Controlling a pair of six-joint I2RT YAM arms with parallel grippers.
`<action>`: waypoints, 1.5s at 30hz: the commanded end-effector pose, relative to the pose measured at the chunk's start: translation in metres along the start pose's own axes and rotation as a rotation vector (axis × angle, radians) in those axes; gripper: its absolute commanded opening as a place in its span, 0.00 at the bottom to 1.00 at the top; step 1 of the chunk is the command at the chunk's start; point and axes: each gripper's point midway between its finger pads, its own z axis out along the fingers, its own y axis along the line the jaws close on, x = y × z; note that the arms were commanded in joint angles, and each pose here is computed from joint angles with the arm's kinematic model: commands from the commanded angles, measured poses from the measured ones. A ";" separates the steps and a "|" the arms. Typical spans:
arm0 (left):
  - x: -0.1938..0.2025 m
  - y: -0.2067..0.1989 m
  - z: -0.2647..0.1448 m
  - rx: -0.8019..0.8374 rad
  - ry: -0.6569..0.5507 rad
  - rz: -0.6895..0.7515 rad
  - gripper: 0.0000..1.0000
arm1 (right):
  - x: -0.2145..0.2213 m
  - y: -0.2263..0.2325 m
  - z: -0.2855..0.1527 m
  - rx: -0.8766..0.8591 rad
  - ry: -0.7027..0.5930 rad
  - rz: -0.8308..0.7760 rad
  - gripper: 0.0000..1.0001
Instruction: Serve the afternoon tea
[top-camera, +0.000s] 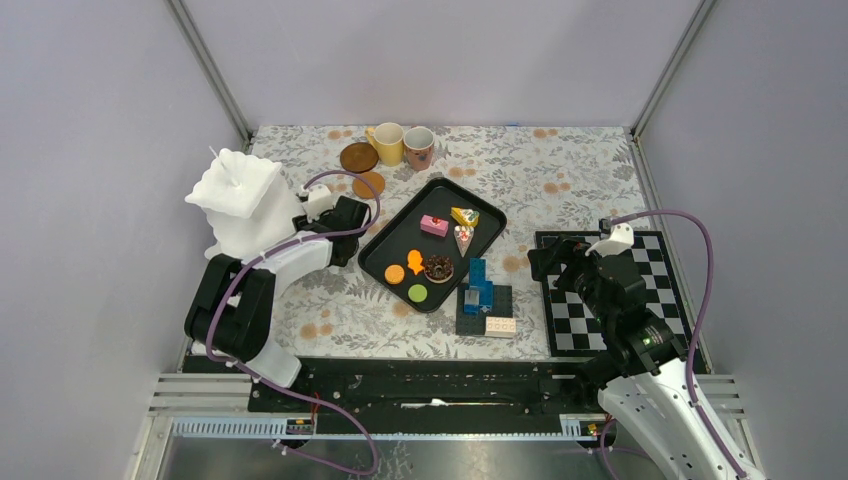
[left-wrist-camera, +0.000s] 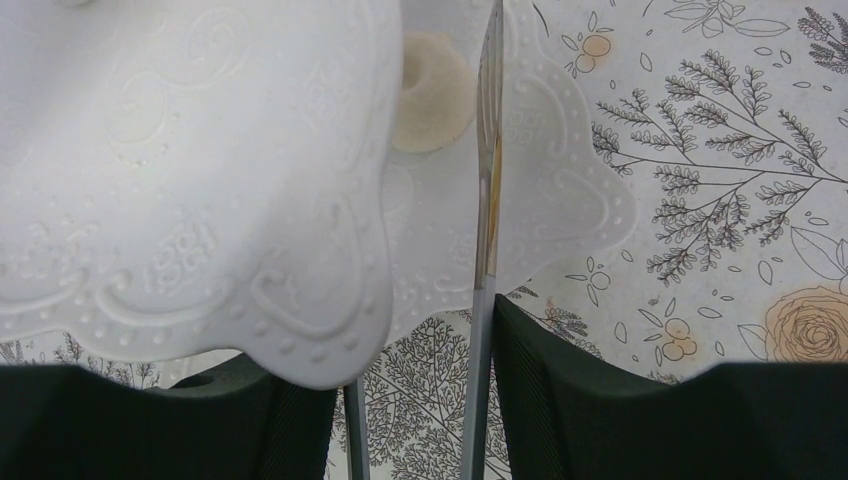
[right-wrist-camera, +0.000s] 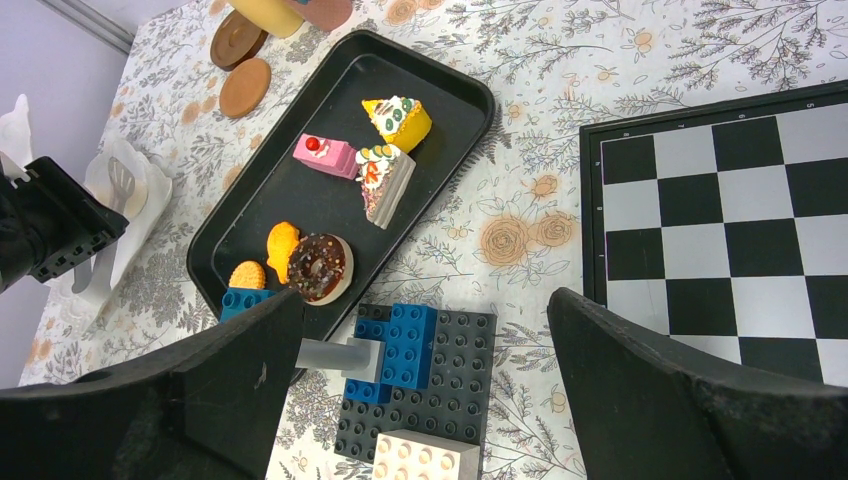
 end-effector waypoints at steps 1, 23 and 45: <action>-0.015 -0.003 -0.004 0.024 -0.027 -0.052 0.55 | -0.007 0.008 0.002 -0.031 -0.025 0.005 0.98; -0.027 -0.095 -0.120 0.580 0.064 0.118 0.55 | -0.013 0.000 -0.001 0.016 -0.043 -0.023 0.98; -0.024 -0.150 -0.241 1.135 0.545 -0.230 0.56 | -0.019 -0.001 -0.001 0.034 -0.055 -0.008 0.98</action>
